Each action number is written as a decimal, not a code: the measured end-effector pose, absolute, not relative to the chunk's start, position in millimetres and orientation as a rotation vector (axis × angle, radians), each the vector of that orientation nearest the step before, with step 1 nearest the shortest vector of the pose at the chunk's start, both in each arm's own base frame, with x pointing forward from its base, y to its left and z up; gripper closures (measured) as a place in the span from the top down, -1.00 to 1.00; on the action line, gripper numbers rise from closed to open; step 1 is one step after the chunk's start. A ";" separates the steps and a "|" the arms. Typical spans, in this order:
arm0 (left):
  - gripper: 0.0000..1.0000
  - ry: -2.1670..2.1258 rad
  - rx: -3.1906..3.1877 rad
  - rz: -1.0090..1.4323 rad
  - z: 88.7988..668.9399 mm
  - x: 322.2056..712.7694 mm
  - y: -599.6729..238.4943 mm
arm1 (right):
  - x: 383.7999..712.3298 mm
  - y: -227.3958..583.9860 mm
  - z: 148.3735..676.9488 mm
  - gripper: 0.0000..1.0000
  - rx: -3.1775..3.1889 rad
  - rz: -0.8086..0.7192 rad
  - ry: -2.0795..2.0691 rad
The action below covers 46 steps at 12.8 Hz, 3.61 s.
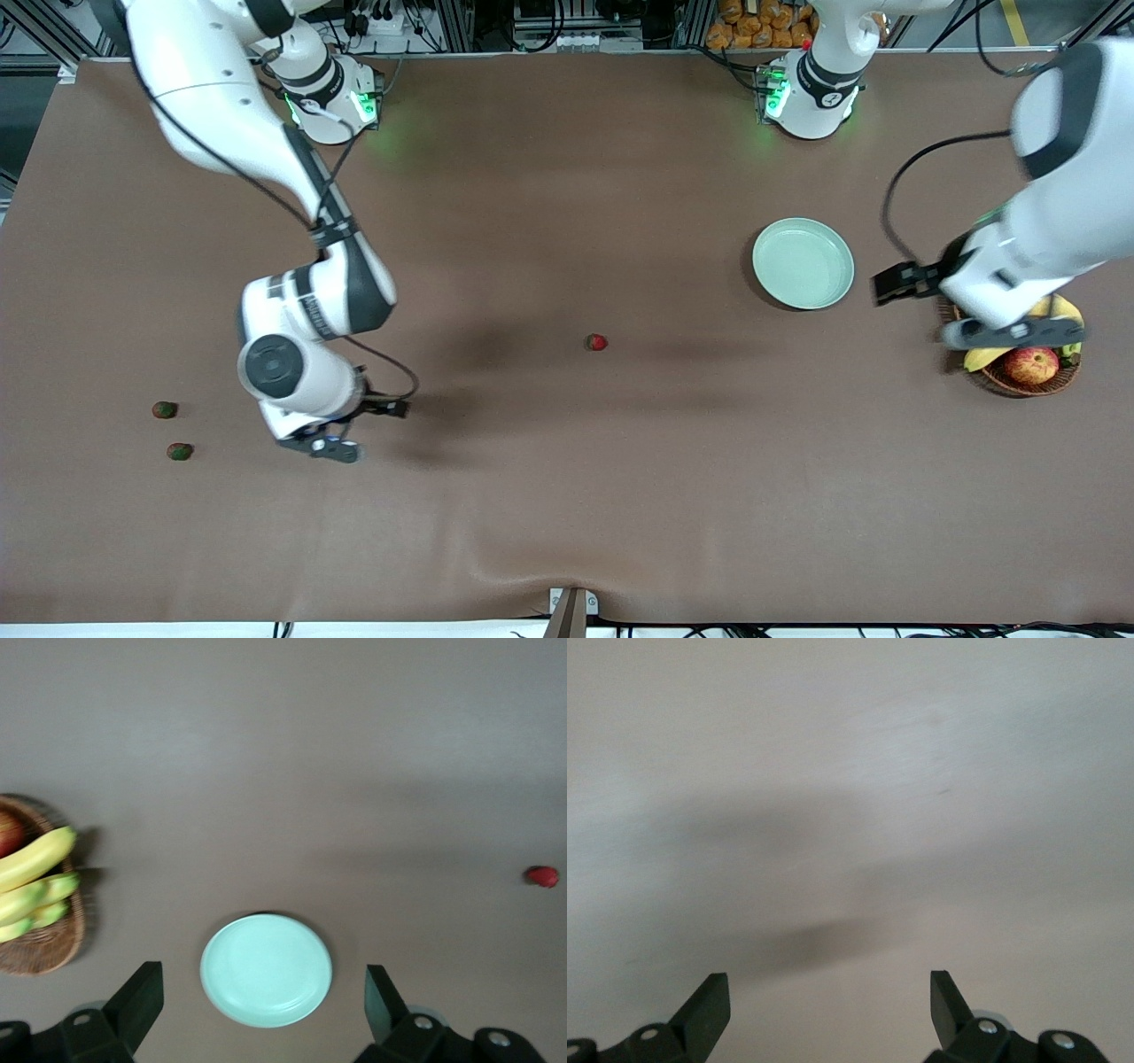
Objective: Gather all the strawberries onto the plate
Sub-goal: 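Grasp the mid-table strawberry with the left gripper while the right gripper reaches another, then lift the strawberry toward the plate while the right gripper grasps the second strawberry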
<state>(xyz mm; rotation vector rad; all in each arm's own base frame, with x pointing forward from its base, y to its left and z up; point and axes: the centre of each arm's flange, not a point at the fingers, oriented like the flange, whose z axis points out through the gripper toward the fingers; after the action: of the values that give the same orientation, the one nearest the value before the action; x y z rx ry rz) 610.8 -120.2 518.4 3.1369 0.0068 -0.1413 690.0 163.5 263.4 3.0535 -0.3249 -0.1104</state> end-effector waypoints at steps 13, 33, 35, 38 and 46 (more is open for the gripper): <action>1.00 -0.037 3.075 0.017 340.3 621.0 -331.8 | 691.2 -174.9 256.0 1.00 3.086 -0.063 0.283; 0.77 -0.074 3.045 0.006 195.7 549.8 -472.2 | 667.1 -246.1 181.0 1.00 3.174 -0.014 0.108; 0.59 -0.072 3.049 -0.003 192.5 544.9 -475.2 | 668.8 -247.0 182.3 1.00 3.167 0.011 0.107; 0.37 -0.081 3.054 -0.015 189.1 537.8 -479.7 | 669.0 -247.2 182.5 1.00 3.165 0.016 0.107; -0.35 -0.078 3.058 -0.020 188.3 537.3 -477.9 | 668.2 -246.7 178.8 -0.24 3.167 0.009 0.106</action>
<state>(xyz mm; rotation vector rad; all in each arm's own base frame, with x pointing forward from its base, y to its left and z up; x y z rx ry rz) 537.3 -477.9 188.3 3.0585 -0.0784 -0.0197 668.2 -246.7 178.8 3.1674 0.1065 0.0091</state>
